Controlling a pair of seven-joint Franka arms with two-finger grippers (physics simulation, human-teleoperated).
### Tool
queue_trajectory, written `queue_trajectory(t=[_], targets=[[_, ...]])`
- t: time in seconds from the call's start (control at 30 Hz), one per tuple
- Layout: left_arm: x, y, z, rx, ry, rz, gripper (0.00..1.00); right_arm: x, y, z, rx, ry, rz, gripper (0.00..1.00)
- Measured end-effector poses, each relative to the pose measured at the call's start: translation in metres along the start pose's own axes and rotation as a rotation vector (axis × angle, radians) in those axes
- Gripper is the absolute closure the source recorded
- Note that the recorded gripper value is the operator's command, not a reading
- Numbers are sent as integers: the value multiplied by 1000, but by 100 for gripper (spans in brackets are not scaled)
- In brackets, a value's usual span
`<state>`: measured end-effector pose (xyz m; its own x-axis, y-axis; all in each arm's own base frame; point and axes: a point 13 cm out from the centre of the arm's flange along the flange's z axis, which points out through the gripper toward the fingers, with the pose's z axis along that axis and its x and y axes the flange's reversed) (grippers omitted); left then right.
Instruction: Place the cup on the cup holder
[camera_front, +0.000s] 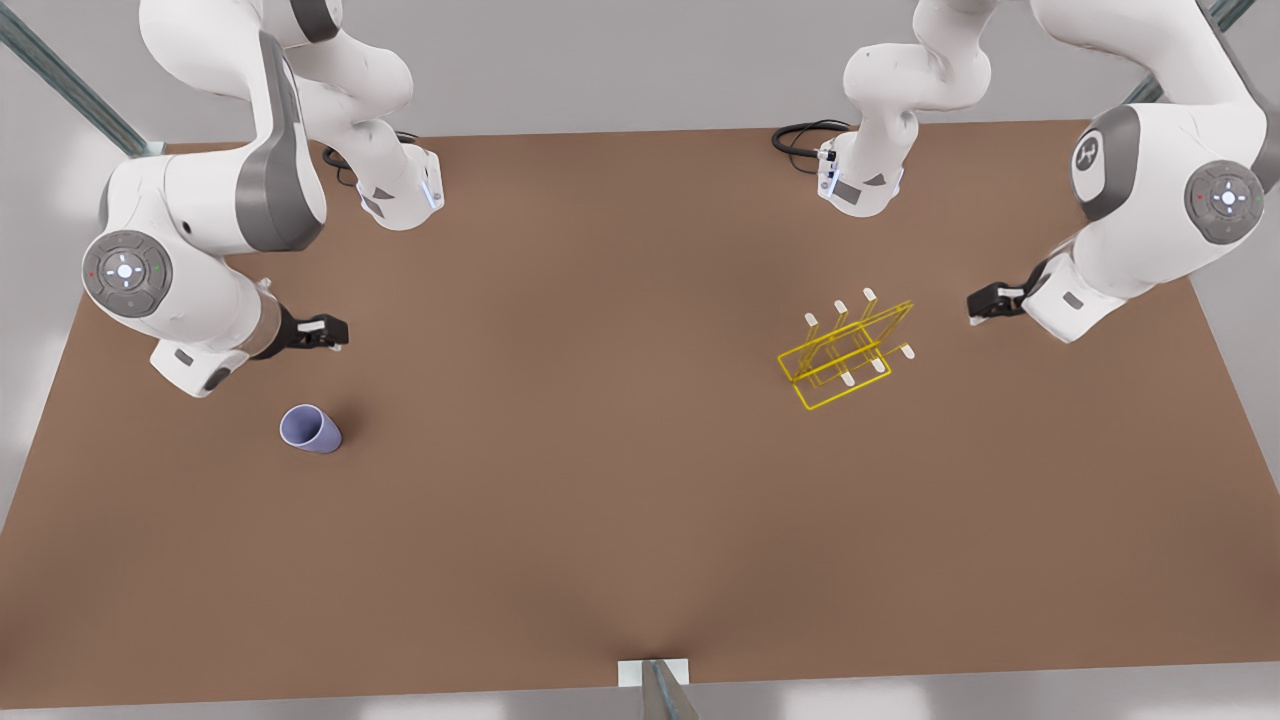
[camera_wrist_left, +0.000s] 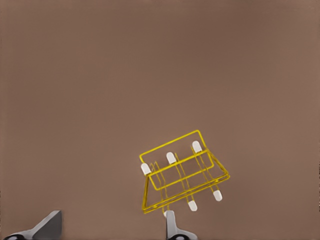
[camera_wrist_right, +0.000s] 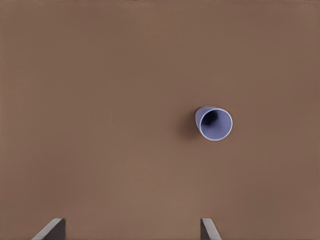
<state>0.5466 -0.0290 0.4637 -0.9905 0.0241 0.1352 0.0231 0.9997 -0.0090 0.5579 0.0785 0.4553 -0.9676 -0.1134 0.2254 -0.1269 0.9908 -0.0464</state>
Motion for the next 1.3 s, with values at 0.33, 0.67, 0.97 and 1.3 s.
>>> queue_trajectory(t=[0.33, 0.67, 0.97, 1.3], targets=[[-10, -7, -7, 3, -25, 9, 0, -63, -56, 117, 3, 56, 8, 0], [-6, -7, -2, 2, 0, 16, 0, -85, -71, 263, -43, -90, -92, 0], [-1, -6, 0, 1, 23, 20, 0, -88, -98, 281, -18, -157, -128, 0], [1, -6, 1, 1, 31, 22, 0, -60, -104, 293, -38, -92, -167, 0]])
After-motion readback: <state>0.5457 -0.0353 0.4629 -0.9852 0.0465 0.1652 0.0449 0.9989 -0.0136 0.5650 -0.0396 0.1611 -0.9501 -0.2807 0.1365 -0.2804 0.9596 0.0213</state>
